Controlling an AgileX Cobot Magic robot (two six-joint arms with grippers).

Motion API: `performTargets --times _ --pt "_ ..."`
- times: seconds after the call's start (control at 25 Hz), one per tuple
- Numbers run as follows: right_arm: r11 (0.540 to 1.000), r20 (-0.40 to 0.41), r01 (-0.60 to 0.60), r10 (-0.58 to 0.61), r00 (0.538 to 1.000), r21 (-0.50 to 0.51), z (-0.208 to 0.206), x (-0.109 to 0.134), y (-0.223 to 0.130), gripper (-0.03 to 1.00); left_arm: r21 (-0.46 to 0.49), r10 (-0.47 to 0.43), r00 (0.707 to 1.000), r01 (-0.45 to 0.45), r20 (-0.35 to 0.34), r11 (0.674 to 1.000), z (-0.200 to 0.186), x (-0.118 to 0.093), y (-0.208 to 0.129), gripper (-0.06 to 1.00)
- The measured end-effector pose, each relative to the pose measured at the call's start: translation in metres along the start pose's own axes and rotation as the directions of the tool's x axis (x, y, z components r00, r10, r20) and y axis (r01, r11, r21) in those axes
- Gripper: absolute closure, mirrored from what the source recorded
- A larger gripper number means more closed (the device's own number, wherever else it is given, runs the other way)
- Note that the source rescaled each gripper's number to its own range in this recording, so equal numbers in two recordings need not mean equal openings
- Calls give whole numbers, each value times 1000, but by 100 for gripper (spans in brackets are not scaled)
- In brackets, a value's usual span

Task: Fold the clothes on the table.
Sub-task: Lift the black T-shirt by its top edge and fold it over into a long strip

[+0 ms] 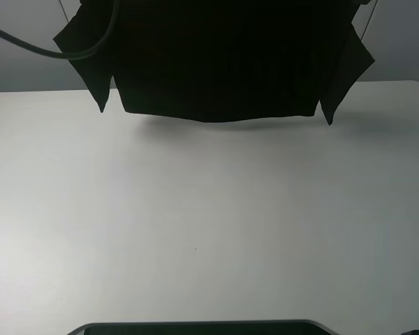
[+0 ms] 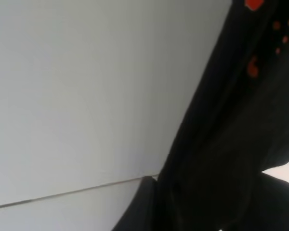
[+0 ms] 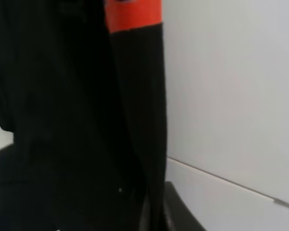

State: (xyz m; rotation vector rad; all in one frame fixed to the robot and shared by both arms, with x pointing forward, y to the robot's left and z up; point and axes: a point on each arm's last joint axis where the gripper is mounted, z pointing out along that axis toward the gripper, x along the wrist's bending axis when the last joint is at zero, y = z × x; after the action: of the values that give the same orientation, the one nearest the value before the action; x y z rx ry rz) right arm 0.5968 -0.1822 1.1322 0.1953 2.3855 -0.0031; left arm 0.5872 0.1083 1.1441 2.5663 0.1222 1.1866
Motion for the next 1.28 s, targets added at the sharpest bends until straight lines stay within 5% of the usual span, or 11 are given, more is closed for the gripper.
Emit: performTargets --times 0.16,0.28,0.44,0.64,0.96,1.28 --pt "1000 137 -20 19 990 4 14 -11 4 97 -53 -7 996 2 -88 999 14 4 6 94" --pt "1000 156 -21 23 988 -13 15 -13 6 97 -68 -39 992 31 -120 997 16 7 7 94" --pt "1000 15 15 -15 1000 -11 19 9 3 96 11 -39 999 39 -12 999 25 -14 -5 94" --pt "992 -138 122 -120 983 12 23 63 -8 96 86 -22 989 10 148 996 24 -68 -35 94" --pt "988 -322 77 -116 940 -131 -20 121 -16 96 124 -108 965 80 237 989 -32 -99 -62 94" --pt "982 -479 113 -173 860 -152 -24 168 -13 96 185 -168 924 108 344 977 -50 -141 -87 94"
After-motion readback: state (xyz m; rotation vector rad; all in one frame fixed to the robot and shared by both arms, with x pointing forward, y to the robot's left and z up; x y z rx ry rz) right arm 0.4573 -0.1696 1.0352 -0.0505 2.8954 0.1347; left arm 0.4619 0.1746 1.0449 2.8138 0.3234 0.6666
